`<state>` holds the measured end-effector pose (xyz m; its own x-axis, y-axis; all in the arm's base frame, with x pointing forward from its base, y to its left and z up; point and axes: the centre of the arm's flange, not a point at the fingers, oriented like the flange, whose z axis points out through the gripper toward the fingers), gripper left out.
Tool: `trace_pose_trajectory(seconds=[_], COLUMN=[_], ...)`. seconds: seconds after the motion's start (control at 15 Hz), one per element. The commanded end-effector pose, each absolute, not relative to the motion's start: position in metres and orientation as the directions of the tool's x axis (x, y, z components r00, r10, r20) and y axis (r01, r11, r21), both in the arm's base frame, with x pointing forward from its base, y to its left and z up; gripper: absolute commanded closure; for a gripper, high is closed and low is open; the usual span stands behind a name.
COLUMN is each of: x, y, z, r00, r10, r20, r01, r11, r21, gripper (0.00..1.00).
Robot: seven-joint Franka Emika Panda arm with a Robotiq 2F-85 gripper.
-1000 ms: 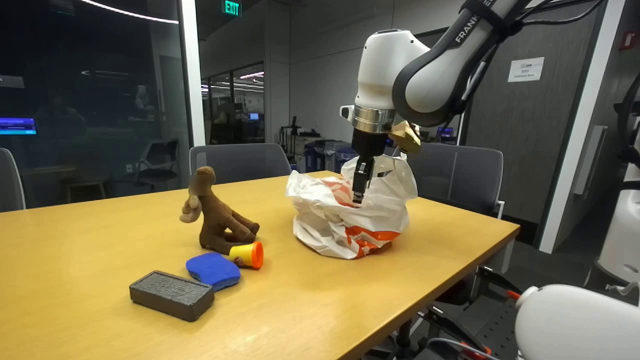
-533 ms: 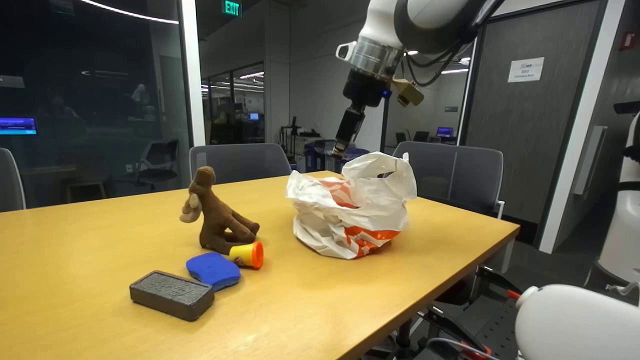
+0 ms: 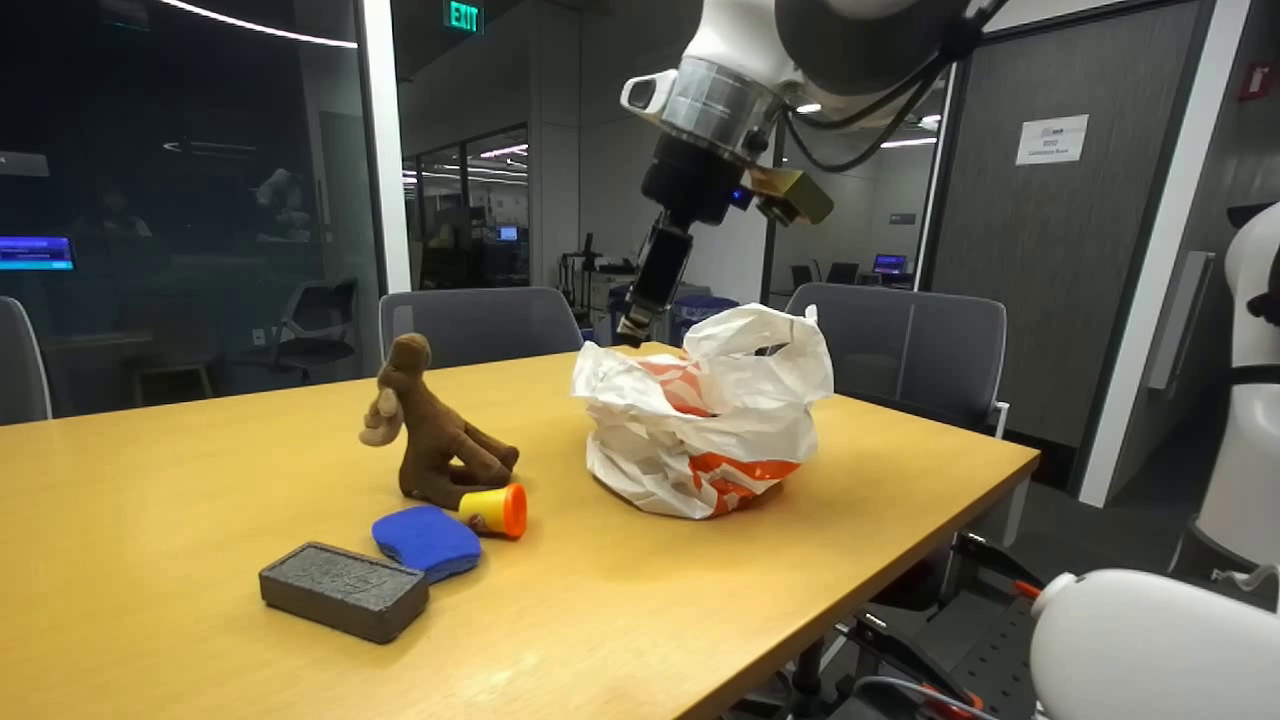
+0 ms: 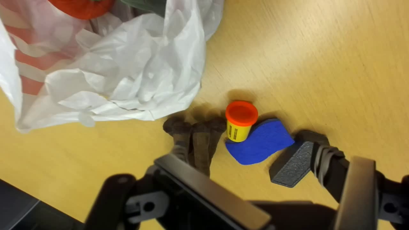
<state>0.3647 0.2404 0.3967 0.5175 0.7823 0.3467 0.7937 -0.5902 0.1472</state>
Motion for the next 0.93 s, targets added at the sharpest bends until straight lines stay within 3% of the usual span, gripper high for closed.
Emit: trace_pose_trajectory(seconds=[0.0, 0.27, 0.87], x=[0.382, 0.391, 0.392], y=[0.283, 0.320, 0.311], z=[0.369, 0.358, 0.348], r00=[0.455, 0.461, 0.460], r10=[0.815, 0.815, 0.812], r20=[0.360, 0.351, 0.359], r01=[0.814, 0.798, 0.795], r11=[-0.544, -0.554, -0.557], r21=[0.203, 0.238, 0.242], gripper=[0.00, 0.00, 0.00])
